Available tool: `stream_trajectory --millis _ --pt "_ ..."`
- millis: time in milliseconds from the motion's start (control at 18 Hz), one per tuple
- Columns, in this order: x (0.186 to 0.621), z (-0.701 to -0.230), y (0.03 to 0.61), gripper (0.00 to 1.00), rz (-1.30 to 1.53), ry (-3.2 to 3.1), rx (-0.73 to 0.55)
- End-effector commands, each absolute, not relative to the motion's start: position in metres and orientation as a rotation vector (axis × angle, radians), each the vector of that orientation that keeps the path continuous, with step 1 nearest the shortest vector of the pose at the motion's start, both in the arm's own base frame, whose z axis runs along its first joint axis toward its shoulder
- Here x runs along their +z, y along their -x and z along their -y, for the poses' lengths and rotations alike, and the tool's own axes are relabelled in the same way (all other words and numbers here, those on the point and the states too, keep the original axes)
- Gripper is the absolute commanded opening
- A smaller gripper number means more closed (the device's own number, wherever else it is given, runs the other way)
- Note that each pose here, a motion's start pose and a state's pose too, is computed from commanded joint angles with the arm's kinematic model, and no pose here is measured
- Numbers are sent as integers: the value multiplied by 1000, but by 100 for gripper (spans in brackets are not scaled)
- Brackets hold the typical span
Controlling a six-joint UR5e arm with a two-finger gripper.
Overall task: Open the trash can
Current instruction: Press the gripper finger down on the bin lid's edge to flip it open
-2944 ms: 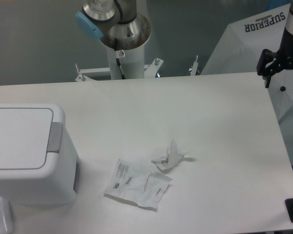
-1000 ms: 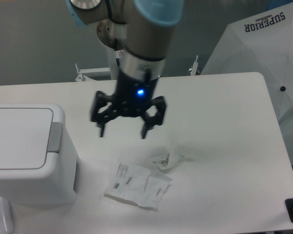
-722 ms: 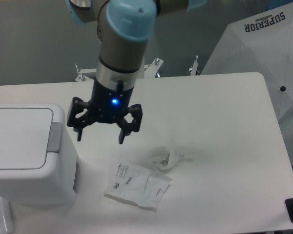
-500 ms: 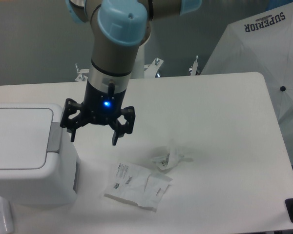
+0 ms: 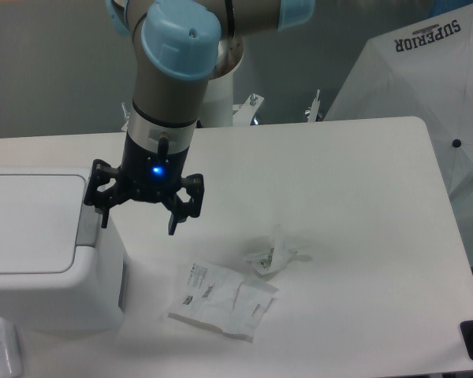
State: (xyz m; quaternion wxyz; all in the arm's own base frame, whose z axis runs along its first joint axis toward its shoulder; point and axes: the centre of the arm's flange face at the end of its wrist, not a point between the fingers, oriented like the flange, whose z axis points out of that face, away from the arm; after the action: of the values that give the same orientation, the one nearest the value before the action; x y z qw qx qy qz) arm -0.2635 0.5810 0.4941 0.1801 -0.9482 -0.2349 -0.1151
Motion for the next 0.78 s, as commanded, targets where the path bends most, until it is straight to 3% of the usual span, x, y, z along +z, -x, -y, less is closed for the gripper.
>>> stream_trajectory --millis 778 --pt "488 -587 251 100 645 2692 -347"
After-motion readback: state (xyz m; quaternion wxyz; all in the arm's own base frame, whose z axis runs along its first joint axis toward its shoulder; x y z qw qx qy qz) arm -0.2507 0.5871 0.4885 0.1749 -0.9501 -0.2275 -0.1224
